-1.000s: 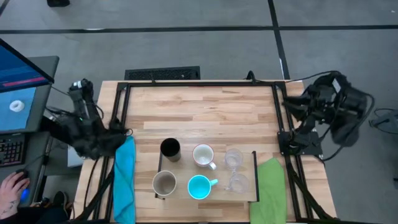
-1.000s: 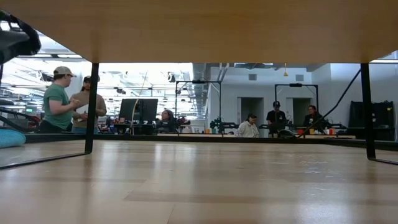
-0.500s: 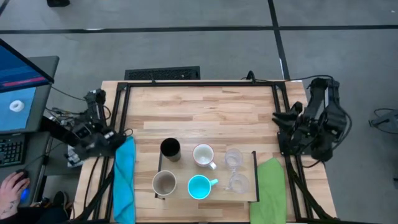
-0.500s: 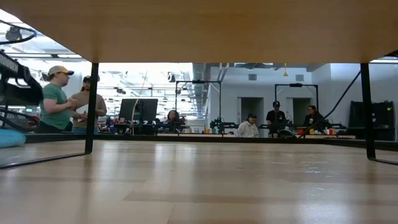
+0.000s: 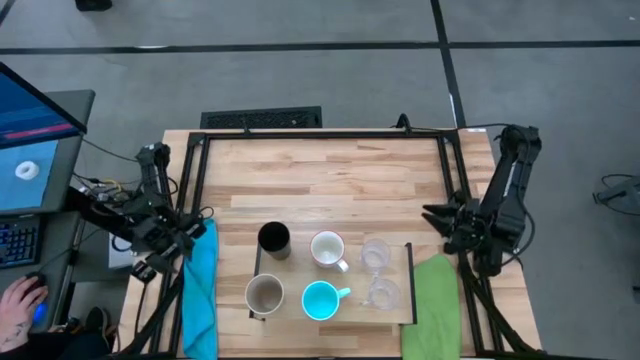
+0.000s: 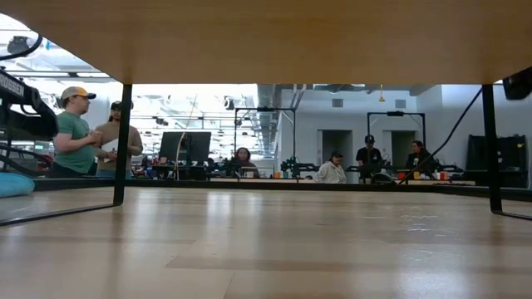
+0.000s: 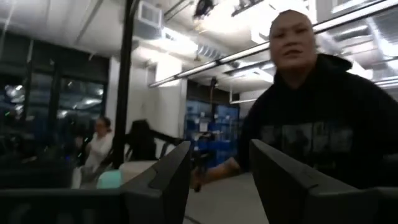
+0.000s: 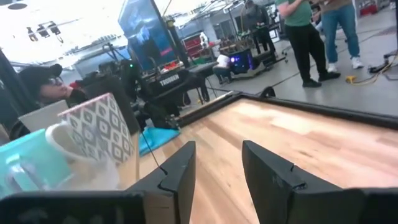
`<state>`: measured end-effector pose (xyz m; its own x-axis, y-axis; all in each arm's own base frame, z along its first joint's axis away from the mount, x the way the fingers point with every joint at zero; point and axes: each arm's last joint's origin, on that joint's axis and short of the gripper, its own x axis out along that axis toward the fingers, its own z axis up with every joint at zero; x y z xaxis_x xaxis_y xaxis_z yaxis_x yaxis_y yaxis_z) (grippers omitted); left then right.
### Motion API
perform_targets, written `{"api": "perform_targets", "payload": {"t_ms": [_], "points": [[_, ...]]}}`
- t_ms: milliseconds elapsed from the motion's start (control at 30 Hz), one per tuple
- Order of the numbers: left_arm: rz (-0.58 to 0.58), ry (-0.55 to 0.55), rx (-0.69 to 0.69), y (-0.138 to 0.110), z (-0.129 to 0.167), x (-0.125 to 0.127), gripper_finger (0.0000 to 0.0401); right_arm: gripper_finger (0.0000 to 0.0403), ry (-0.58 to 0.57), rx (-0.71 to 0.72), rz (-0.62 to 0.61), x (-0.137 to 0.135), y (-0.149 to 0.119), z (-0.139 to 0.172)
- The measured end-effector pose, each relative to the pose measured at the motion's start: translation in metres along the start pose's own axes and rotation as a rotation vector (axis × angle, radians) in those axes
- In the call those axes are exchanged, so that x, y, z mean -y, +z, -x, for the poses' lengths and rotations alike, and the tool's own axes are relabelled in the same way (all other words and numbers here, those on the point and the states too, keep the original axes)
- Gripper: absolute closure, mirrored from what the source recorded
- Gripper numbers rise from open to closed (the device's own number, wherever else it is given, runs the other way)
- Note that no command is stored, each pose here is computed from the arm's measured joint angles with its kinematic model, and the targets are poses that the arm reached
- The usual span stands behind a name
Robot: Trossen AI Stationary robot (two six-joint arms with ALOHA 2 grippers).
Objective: Stack small to large cups/mugs on shelf
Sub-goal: Return to Home Position
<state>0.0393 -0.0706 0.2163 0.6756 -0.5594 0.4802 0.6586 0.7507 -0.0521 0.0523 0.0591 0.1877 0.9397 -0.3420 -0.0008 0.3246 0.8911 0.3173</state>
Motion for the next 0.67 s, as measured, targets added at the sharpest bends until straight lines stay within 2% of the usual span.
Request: {"api": "perform_targets", "payload": {"t_ms": [200,400,667], "points": [[0.011,0.010,-0.143,-0.015,0.001,0.002,0.0247,0.0248,-0.001,-0.007,-0.008,0.005,-0.027,0.000],[-0.012,0.017,-0.224,-0.023,0.003,0.002,0.0247,0.0248,0.001,-0.001,0.042,0.004,-0.029,0.000],[-0.017,0.022,-0.235,-0.025,0.003,0.002,0.0247,0.0248,0.000,0.000,0.068,0.003,-0.031,0.000]]}}
